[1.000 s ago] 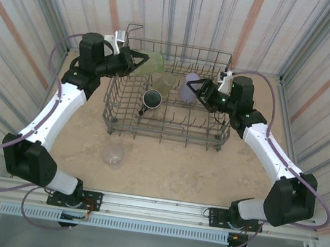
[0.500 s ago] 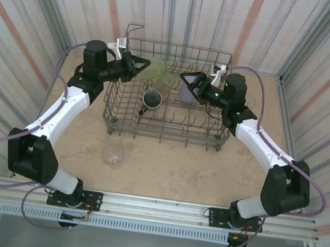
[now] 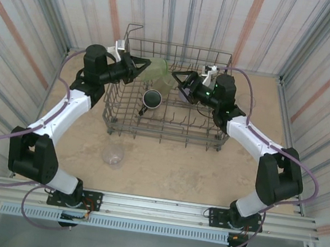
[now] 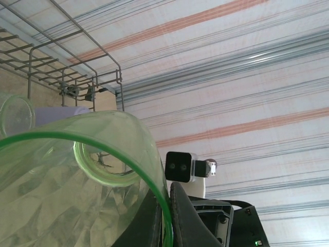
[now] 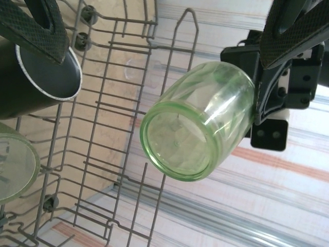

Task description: Load the cups into the dish rack

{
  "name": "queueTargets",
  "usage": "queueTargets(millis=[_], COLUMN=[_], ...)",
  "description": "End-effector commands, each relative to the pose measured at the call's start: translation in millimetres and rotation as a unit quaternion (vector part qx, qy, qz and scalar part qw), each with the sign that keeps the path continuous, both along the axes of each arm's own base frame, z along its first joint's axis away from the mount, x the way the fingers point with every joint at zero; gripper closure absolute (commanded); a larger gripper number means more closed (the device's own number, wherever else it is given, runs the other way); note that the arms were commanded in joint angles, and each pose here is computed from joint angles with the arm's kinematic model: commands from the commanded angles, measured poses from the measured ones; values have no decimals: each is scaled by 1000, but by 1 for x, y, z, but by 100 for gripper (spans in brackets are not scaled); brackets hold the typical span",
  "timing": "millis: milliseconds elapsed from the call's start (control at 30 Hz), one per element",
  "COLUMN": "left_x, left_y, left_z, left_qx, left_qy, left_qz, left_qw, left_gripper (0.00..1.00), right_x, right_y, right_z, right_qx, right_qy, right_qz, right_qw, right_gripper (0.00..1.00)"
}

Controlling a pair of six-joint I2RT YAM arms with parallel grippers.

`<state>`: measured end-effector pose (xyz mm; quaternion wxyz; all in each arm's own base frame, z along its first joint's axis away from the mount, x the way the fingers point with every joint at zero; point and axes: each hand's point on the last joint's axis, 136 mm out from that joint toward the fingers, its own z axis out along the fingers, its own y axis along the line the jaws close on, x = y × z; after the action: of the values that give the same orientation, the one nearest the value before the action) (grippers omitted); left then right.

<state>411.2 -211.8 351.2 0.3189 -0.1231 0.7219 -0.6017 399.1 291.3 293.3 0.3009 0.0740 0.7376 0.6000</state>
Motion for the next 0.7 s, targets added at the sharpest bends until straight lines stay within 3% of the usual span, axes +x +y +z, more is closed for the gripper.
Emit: queueTargets(millis=[0,667], left_x=[-3,-7], left_y=[-7,-43], left_z=[10,4], left_qx=[-15,-21], left_qy=[-21,-21], left_qz=[-9,-34], left_qw=[1000,999], left_gripper=[100,100], right_x=[12,30], right_y=[5,16], right_z=[17,22], right_qx=[36,80], right_qy=[3,25], right_qz=[-21,-80], right_qw=[999,993], right_gripper=[1,1])
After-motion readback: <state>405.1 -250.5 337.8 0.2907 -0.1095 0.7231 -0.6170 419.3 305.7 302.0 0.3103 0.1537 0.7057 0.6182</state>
